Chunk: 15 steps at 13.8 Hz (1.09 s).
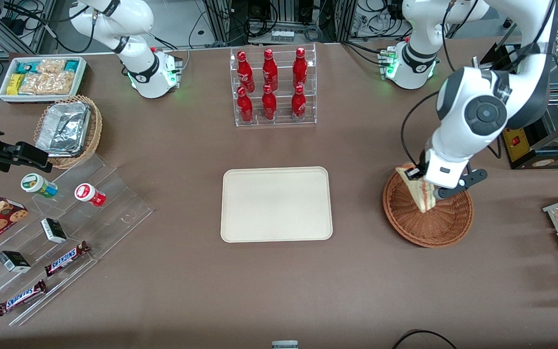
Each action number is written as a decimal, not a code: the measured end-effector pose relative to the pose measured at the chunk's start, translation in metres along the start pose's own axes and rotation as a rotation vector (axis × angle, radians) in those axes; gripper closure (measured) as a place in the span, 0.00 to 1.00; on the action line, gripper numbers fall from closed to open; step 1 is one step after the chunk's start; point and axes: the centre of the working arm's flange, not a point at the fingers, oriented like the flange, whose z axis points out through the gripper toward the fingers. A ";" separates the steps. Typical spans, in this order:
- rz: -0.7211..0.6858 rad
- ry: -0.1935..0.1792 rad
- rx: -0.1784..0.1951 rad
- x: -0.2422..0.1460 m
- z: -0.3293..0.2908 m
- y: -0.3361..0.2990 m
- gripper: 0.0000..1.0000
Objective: Place sandwich from basket to tray
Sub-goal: 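Lift the sandwich and carry it over the cream tray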
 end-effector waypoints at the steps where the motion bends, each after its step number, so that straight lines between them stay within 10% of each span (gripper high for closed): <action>1: 0.006 0.005 -0.016 -0.010 -0.006 0.022 0.84; 15: 0.243 0.030 -0.041 -0.149 0.066 0.274 0.84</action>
